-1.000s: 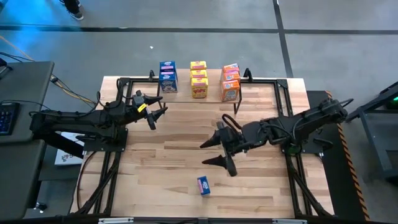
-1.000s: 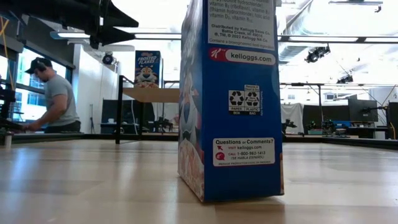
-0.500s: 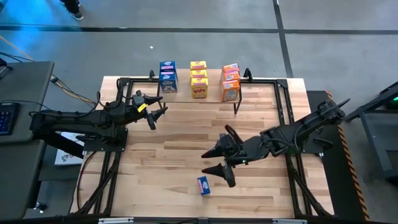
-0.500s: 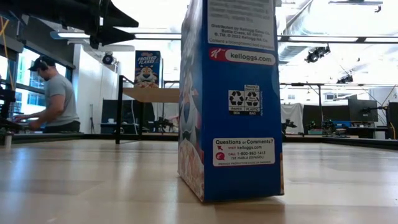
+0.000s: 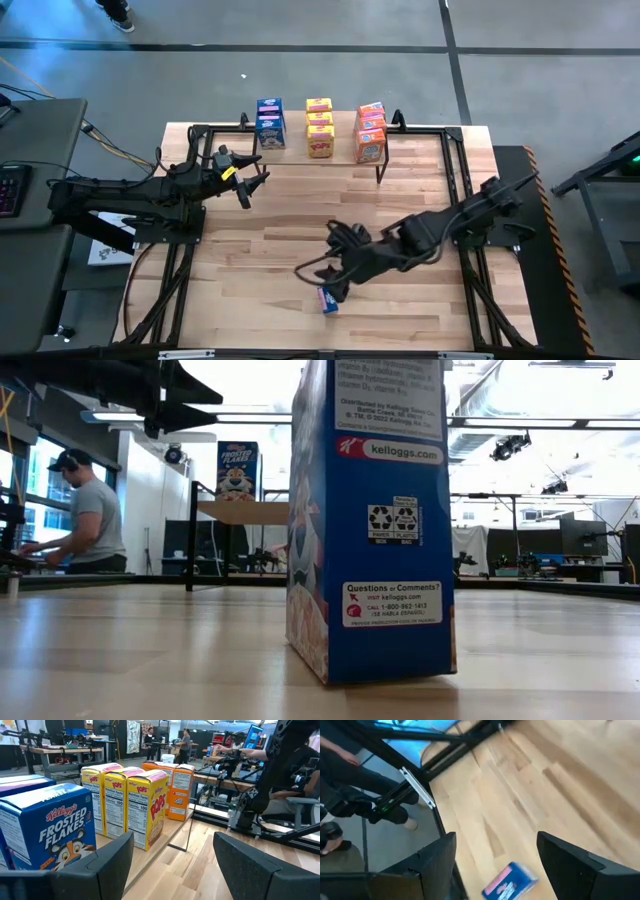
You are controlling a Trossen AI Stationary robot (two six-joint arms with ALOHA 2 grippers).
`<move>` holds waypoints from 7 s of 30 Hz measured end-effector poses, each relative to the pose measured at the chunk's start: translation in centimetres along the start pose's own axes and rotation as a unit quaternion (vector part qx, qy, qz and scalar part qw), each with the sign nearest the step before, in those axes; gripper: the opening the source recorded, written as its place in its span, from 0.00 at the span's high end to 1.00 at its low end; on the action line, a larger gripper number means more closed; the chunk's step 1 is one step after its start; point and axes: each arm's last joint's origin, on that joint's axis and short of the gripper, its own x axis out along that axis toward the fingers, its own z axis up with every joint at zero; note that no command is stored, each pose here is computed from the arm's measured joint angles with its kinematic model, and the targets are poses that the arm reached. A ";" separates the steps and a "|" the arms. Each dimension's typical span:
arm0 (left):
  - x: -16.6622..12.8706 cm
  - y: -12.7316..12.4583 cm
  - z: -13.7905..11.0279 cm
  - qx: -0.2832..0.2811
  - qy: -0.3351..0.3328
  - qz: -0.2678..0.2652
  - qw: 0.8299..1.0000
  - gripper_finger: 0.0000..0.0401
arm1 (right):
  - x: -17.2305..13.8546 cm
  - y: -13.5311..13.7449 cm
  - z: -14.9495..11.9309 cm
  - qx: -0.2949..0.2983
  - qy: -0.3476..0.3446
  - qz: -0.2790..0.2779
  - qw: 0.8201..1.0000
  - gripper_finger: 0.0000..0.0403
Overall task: Stack cereal on shelf
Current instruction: Put the blue cereal box on the shelf
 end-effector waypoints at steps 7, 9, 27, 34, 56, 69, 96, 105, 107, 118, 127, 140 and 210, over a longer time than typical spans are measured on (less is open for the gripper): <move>0.0 0.0 0.0 0.006 0.000 0.000 1.000 0.34 | 3.3 0.4 -1.1 0.063 0.065 -0.047 0.995 0.33; 0.0 0.0 0.0 0.006 0.001 0.000 1.000 0.34 | 4.1 0.3 -1.6 0.078 0.083 -0.061 0.992 0.33; 0.0 0.0 -0.1 0.008 0.006 0.001 1.000 0.34 | 7.1 0.3 -4.7 0.186 0.139 -0.124 0.965 0.33; 0.0 0.0 -0.2 0.009 0.008 0.001 1.000 0.34 | 8.9 0.1 -5.8 0.193 0.153 -0.145 0.958 0.33; 0.0 0.0 -0.2 0.010 0.009 0.001 1.000 0.34 | 12.3 0.2 -7.8 0.184 0.167 -0.150 0.957 0.29; 0.0 0.0 -0.2 0.010 0.011 0.001 1.000 0.34 | 14.4 -0.1 -9.7 0.187 0.208 -0.163 0.946 0.22; 0.0 0.0 -0.2 0.010 0.011 0.001 1.000 0.34 | 14.5 -0.2 -9.6 0.117 0.213 -0.153 0.958 0.65; 0.0 0.0 -0.2 0.010 0.011 0.001 1.000 0.34 | 14.2 -0.1 -6.6 0.043 0.200 -0.110 0.973 0.66; 0.0 0.0 -0.2 0.010 0.011 0.001 1.000 0.34 | 14.0 -0.2 -5.6 0.025 0.196 -0.103 0.975 0.66; 0.0 0.0 -0.2 -0.018 0.011 0.001 1.000 0.34 | 12.3 -2.1 0.1 -0.078 0.173 -0.122 0.974 0.66; 0.0 0.0 -0.2 -0.021 0.010 0.001 1.000 0.34 | 11.2 -4.5 4.3 -0.147 0.175 -0.121 0.966 0.66; 0.0 -0.1 -0.1 0.009 0.005 -0.023 1.000 0.34 | 10.9 -10.1 8.7 -0.199 0.230 -0.103 0.947 0.66; 4.8 -4.2 -5.1 0.061 0.105 -0.206 0.971 0.34 | 10.8 -13.7 12.5 -0.277 0.194 -0.034 0.940 0.66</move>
